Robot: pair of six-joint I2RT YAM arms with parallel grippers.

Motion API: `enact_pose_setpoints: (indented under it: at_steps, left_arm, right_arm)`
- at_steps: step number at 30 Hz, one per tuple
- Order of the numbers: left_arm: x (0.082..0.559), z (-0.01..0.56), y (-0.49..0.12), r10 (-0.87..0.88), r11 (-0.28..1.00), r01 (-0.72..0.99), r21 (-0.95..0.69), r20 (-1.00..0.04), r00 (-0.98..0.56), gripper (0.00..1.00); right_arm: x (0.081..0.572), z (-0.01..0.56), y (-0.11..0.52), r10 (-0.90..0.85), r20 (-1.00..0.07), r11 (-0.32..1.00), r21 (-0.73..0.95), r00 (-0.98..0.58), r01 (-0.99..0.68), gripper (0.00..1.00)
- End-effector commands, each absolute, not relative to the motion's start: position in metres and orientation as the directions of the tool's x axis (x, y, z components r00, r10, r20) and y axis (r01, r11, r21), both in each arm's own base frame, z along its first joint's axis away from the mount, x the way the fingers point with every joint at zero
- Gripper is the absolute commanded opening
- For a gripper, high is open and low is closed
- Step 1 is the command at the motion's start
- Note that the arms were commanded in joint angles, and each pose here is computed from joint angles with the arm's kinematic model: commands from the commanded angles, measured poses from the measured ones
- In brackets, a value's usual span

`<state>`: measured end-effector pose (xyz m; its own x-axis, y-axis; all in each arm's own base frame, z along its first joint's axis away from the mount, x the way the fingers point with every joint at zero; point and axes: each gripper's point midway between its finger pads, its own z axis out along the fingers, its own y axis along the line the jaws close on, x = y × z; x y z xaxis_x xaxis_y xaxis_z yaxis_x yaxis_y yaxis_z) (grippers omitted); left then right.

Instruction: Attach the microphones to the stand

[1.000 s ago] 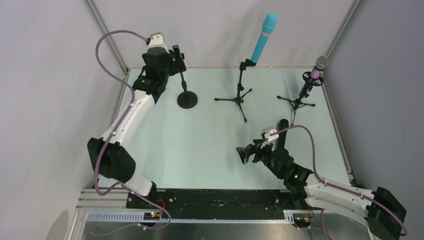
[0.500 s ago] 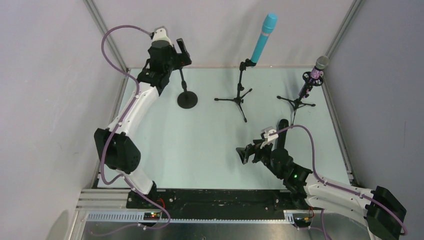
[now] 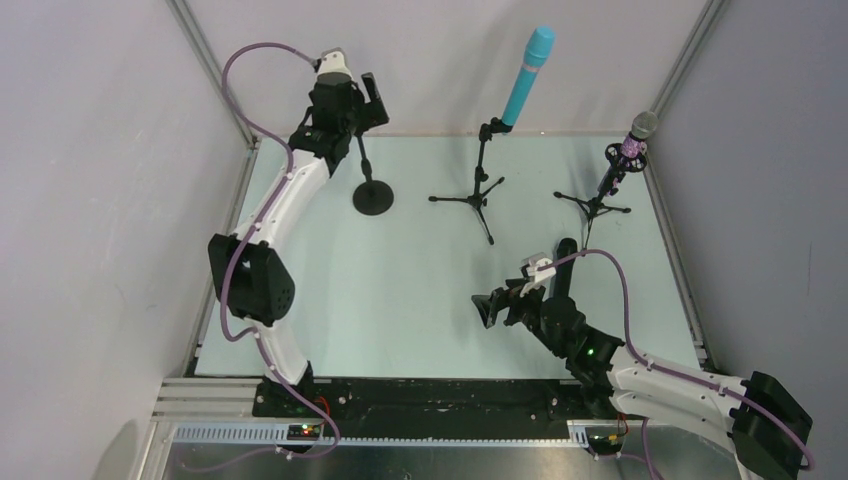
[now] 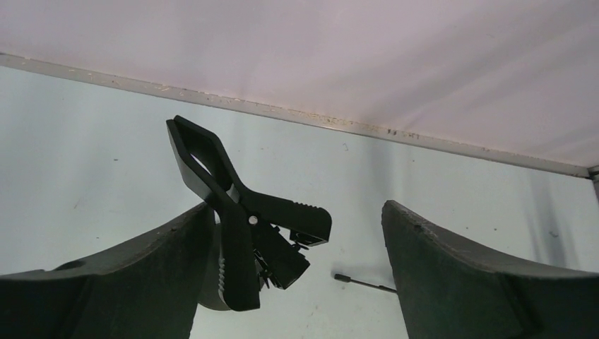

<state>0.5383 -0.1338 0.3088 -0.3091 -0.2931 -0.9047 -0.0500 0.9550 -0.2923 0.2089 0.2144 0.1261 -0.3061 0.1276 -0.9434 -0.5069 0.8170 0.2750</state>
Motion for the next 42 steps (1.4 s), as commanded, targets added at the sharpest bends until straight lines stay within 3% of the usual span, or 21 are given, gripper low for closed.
enact_pose_setpoints:
  at_steps: [1,4,11,19,33,42]
  left_arm:
    - [0.543,0.330,-0.130,-0.235,0.971,-0.021,-0.237,-0.936,-0.263,0.85]
    - [0.540,0.332,-0.126,-0.197,0.980,-0.017,-0.199,-0.945,-0.260,0.76]
    - [0.532,0.335,-0.130,-0.099,0.991,0.065,-0.120,-0.960,-0.263,0.35]
    - [0.520,0.348,-0.143,-0.042,0.981,0.176,-0.087,-0.968,-0.247,0.01]
    - [0.449,0.397,-0.175,-0.013,0.896,0.437,-0.083,-0.987,-0.162,0.00]
    - [0.383,0.395,-0.209,0.034,0.804,0.592,-0.054,-0.990,-0.136,0.00]
  right_arm:
    - [0.215,0.153,0.221,0.190,-0.943,0.801,0.309,-0.272,-0.513,0.99]
    - [0.215,0.152,0.221,0.187,-0.944,0.802,0.307,-0.274,-0.512,0.99]
    - [0.216,0.153,0.222,0.183,-0.944,0.804,0.305,-0.275,-0.511,0.99]
    - [0.216,0.152,0.222,0.181,-0.944,0.805,0.304,-0.277,-0.510,0.99]
    - [0.217,0.152,0.221,0.182,-0.944,0.806,0.304,-0.276,-0.508,0.99]
    - [0.218,0.152,0.216,0.211,-0.932,0.807,0.336,-0.295,-0.485,0.99]
